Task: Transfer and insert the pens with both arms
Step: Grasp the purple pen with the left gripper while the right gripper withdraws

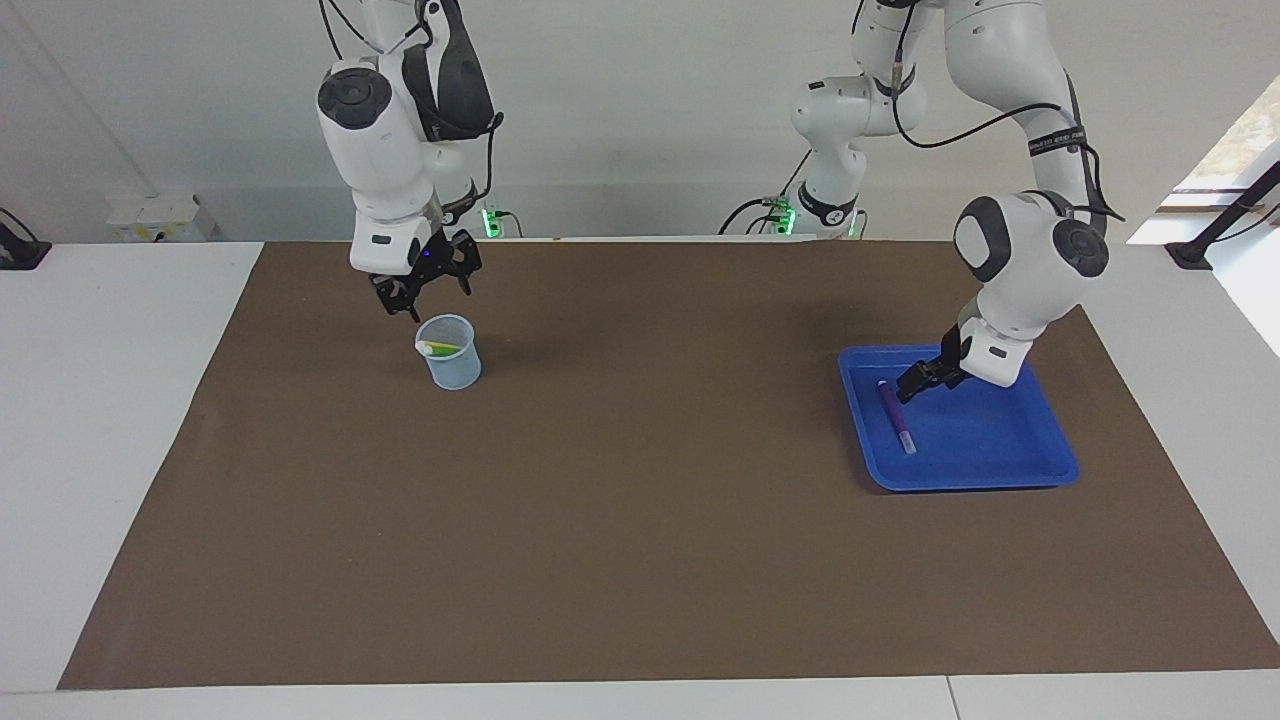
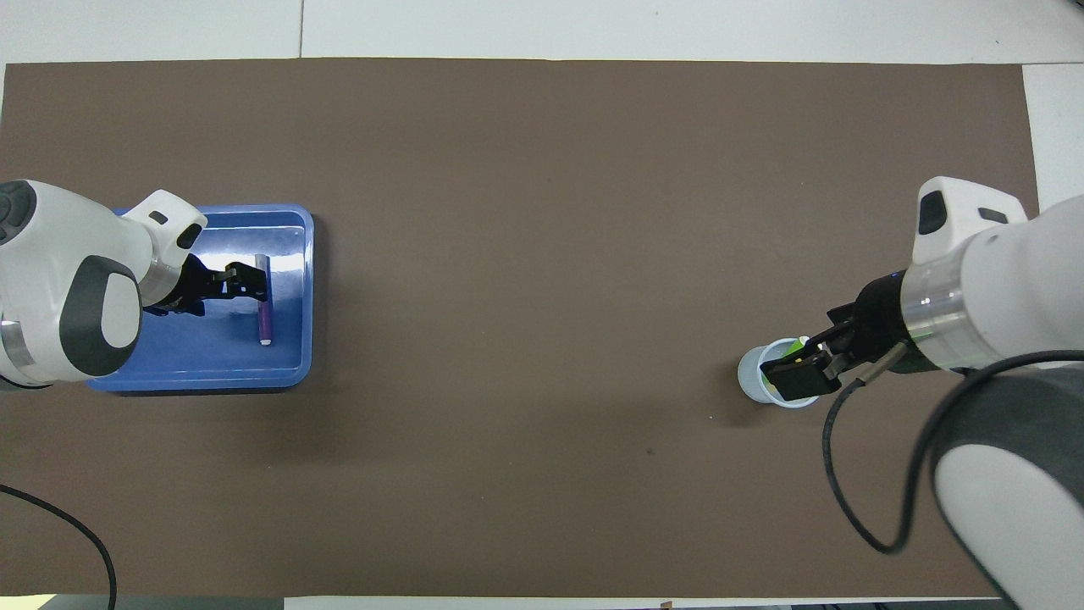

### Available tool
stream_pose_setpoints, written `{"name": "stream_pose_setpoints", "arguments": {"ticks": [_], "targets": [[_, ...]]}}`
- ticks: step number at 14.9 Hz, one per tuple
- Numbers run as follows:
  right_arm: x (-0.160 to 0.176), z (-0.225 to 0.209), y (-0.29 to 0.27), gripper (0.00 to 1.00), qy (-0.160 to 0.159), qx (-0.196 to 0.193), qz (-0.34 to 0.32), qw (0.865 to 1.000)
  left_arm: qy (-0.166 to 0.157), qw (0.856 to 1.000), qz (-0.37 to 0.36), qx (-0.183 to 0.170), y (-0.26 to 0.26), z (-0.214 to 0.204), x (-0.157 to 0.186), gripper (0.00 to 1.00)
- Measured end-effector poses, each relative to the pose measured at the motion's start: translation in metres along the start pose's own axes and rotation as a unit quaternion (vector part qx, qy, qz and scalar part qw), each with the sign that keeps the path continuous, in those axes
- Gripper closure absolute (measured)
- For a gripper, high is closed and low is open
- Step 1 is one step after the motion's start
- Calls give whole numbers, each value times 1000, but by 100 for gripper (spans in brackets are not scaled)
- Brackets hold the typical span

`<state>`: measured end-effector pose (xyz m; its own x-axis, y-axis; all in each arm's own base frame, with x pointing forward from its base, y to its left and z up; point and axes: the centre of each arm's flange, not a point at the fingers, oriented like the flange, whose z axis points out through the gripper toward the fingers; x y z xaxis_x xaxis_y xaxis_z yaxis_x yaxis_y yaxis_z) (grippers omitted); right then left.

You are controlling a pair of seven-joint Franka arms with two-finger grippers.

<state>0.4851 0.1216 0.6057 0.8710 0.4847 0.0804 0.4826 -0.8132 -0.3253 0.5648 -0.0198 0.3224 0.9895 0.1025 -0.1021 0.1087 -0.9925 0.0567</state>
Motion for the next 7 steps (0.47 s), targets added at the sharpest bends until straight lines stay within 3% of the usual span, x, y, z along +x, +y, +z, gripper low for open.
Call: {"name": "stream_pose_setpoints", "arguments": {"ticks": [1, 3, 7], "targets": [[0, -12, 0, 0, 18, 39, 35, 998, -3, 1000, 8, 1, 1, 5, 1, 0], [2, -13, 3, 0, 23, 87, 121, 989, -7, 1000, 22, 2, 3, 12, 1, 0], [19, -6, -8, 0, 25, 161, 275, 947, -11, 998, 57, 3, 14, 17, 0, 1]]}}
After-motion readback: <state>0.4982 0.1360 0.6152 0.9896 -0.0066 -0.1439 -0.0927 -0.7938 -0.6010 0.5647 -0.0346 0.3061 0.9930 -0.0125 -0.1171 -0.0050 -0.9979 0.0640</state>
